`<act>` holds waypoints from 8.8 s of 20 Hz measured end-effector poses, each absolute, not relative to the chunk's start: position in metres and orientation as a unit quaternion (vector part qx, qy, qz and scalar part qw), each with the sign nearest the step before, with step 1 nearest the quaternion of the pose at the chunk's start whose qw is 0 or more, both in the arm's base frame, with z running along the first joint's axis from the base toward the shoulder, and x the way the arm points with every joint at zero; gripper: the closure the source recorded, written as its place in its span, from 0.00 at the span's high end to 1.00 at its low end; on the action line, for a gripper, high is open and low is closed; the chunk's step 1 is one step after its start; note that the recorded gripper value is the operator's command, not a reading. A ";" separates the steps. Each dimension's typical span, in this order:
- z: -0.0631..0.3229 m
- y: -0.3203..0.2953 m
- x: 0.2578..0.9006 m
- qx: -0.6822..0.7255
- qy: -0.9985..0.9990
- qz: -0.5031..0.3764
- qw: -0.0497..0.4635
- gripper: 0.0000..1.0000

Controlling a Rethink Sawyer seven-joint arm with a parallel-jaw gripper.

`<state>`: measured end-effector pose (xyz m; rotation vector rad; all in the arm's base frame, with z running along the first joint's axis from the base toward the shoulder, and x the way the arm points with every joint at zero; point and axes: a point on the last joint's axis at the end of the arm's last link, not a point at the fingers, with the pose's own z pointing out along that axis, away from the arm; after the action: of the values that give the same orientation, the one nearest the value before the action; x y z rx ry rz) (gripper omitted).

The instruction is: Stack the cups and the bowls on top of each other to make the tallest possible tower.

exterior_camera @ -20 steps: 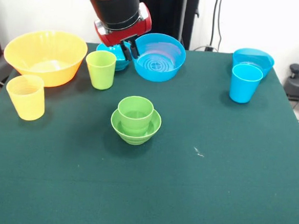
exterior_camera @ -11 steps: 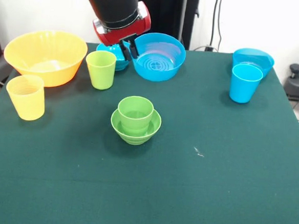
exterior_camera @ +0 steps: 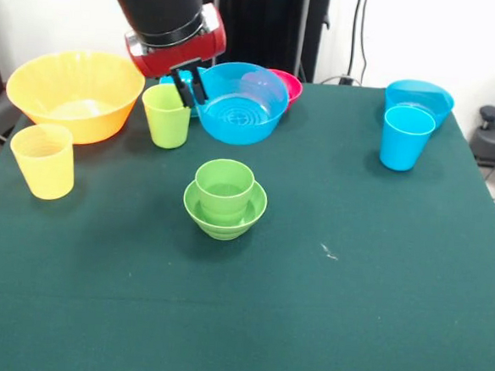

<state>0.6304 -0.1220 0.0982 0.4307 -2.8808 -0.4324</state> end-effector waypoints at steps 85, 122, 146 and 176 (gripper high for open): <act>0.048 -0.139 0.641 0.124 -0.981 -0.147 0.003 0.00; 0.061 -0.130 0.634 0.153 -0.977 -0.146 -0.015 1.00; 0.131 -0.186 0.627 0.162 -0.963 -0.214 -0.009 1.00; 0.090 -0.209 0.608 0.226 -0.932 -0.281 -0.029 1.00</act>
<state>0.6082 -0.2095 0.0902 0.7233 -2.9848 -0.8986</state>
